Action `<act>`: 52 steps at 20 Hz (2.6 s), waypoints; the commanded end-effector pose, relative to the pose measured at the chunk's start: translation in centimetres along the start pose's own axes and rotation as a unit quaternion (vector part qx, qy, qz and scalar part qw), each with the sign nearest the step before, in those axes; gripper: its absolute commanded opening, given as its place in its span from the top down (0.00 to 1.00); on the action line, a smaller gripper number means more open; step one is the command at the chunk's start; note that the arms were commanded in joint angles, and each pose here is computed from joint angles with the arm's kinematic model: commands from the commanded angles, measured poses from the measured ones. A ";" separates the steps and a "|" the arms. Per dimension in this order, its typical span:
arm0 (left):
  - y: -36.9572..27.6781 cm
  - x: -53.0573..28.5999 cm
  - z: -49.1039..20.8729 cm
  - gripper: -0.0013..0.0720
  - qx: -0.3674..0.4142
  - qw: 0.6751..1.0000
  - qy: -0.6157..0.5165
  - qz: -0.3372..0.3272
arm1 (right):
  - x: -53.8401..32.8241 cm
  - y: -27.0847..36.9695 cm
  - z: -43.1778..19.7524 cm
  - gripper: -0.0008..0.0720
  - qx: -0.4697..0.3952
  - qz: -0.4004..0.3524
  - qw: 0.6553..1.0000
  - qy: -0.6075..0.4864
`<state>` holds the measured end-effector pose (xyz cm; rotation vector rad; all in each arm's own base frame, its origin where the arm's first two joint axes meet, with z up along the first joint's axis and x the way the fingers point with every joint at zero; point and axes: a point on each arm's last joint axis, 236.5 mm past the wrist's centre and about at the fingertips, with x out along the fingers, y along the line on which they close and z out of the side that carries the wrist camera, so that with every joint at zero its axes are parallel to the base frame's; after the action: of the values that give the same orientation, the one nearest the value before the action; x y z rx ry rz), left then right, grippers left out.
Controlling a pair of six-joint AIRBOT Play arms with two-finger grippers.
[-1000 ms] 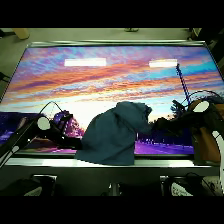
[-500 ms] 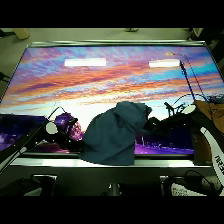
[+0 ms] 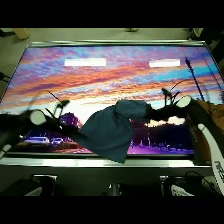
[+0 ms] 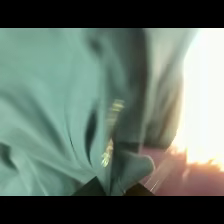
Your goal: Fold the shirts.
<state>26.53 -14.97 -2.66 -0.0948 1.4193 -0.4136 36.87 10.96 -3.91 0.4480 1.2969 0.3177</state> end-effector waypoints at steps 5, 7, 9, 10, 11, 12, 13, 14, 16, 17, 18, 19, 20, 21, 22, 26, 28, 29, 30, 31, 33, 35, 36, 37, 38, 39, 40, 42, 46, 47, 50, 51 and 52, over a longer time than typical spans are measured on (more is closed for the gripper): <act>5.1 -42.7 12.3 0.95 -0.011 0.854 -0.475 0.212 | -39.3 9.5 11.3 0.95 -0.199 -0.156 0.832 -0.493; 2.1 -48.8 11.2 0.95 0.006 0.815 -0.543 0.199 | -42.9 12.4 7.9 0.95 -0.185 -0.114 0.818 -0.532; 0.9 -51.0 10.5 0.95 0.016 0.799 -0.568 0.196 | -43.2 12.7 4.8 0.95 -0.172 -0.104 0.832 -0.517; 0.8 -51.2 10.4 0.95 0.021 0.797 -0.569 0.200 | -43.1 12.3 3.6 0.95 -0.168 -0.113 0.838 -0.507; 0.8 -51.1 10.5 0.95 0.025 0.798 -0.568 0.203 | -43.0 12.0 2.6 0.95 -0.169 -0.122 0.842 -0.497; 0.9 -51.0 10.7 0.95 0.025 0.798 -0.567 0.203 | -42.8 11.7 1.8 0.95 -0.168 -0.129 0.847 -0.488; 1.1 -50.9 11.1 0.95 0.025 0.798 -0.567 0.203 | -42.3 11.2 1.2 0.95 -0.166 -0.137 0.854 -0.473; 1.4 -50.5 11.8 0.95 0.024 0.799 -0.565 0.202 | -41.2 10.3 0.7 0.95 -0.159 -0.147 0.869 -0.446; 2.8 -48.2 14.1 0.95 0.018 0.815 -0.545 0.199 | -36.9 7.5 -0.9 0.95 -0.118 -0.162 0.917 -0.345; 3.4 -46.0 15.7 0.95 0.014 0.831 -0.525 0.185 | -33.8 5.8 -1.9 0.95 -0.090 -0.166 0.942 -0.278; 3.9 -42.9 17.6 0.95 0.010 0.852 -0.499 0.160 | -30.6 4.2 -2.9 0.95 -0.069 -0.169 0.959 -0.217; 4.1 -39.4 19.8 0.95 0.009 0.871 -0.473 0.129 | -27.4 2.7 -3.8 0.95 -0.051 -0.167 0.971 -0.165; 4.4 -35.8 22.0 0.95 0.014 0.887 -0.450 0.105 | -24.0 1.1 -4.4 0.95 -0.034 -0.163 0.978 -0.125; 4.8 -31.3 24.2 0.95 0.019 0.903 -0.422 0.085 | -21.1 -0.5 -4.8 0.95 -0.021 -0.162 0.981 -0.104; 5.4 -26.7 25.9 0.95 0.014 0.917 -0.392 0.072 | -18.1 -2.2 -5.0 0.95 -0.004 -0.163 0.982 -0.094; 6.6 -6.3 26.6 0.94 -0.027 0.979 -0.199 0.035 | -10.9 -5.1 -6.5 0.95 0.074 -0.138 0.985 -0.070; 6.9 -0.8 23.1 0.22 -0.084 0.992 -0.092 0.023 | -10.4 -4.7 -6.6 0.95 0.083 -0.125 0.987 -0.064; 7.4 -0.3 21.8 0.00 -0.090 0.994 -0.061 0.024 | -10.4 -4.7 -6.5 0.95 0.082 -0.125 0.987 -0.065; 8.3 -1.0 20.5 0.00 -0.086 0.995 -0.038 0.026 | -10.4 -4.7 -6.5 0.95 0.079 -0.126 0.987 -0.064; 9.5 -2.2 19.1 0.00 -0.097 0.995 -0.018 0.027 | -10.4 -4.8 -6.6 0.95 0.074 -0.127 0.987 -0.063; 11.4 -5.1 15.4 0.00 -0.127 0.991 0.026 0.025 | -10.4 -4.8 -6.7 0.95 0.067 -0.127 0.988 -0.058; 12.4 -6.6 11.1 0.00 -0.155 0.987 0.042 0.024 | -10.4 -4.8 -6.7 0.95 0.065 -0.128 0.988 -0.059; 12.6 -6.2 8.4 0.00 -0.169 0.984 0.053 0.022 | -10.4 -4.8 -6.6 0.95 0.061 -0.129 0.988 -0.060; 12.4 -5.0 4.9 0.00 -0.186 0.980 0.071 0.019 | -10.4 -4.9 -6.6 0.95 0.054 -0.130 0.988 -0.059; 11.7 -3.7 1.6 0.00 -0.202 0.975 0.088 0.009 | -10.4 -4.9 -6.6 0.95 0.051 -0.130 0.988 -0.059; 10.3 -2.1 -1.4 0.00 -0.213 0.972 0.099 -0.012 | -10.4 -4.9 -6.6 0.95 0.051 -0.130 0.988 -0.059; 8.6 -0.7 -3.5 0.00 -0.224 0.968 0.104 -0.041 | -10.4 -4.9 -6.5 0.95 0.051 -0.130 0.988 -0.061; 5.8 1.6 -5.9 0.00 -0.257 0.957 0.097 -0.096 | -10.4 -4.9 -6.4 0.95 0.051 -0.130 0.988 -0.064; 4.7 5.1 -7.3 0.00 -0.290 0.947 0.089 -0.109 | -10.4 -4.8 -6.6 0.95 0.051 -0.130 0.988 -0.060; 4.5 5.5 -6.4 0.01 -0.292 0.947 0.072 -0.111 | -10.4 -4.8 -6.8 0.95 0.052 -0.130 0.989 -0.056; 4.3 6.6 -3.0 0.14 -0.292 0.950 0.004 -0.107 | -10.3 -4.8 -7.7 0.95 0.055 -0.130 0.989 -0.036; 4.4 6.7 -2.3 0.21 -0.289 0.952 -0.014 -0.102 | -10.3 -4.8 -8.1 0.95 0.056 -0.131 0.989 -0.028; 4.5 6.9 -1.6 0.30 -0.290 0.952 -0.028 -0.097 | -10.3 -4.8 -8.5 0.95 0.057 -0.131 0.990 -0.020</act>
<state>23.89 -12.60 -10.06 -0.7128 1.5722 -0.1839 27.02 2.92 1.00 0.3734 1.2762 0.0090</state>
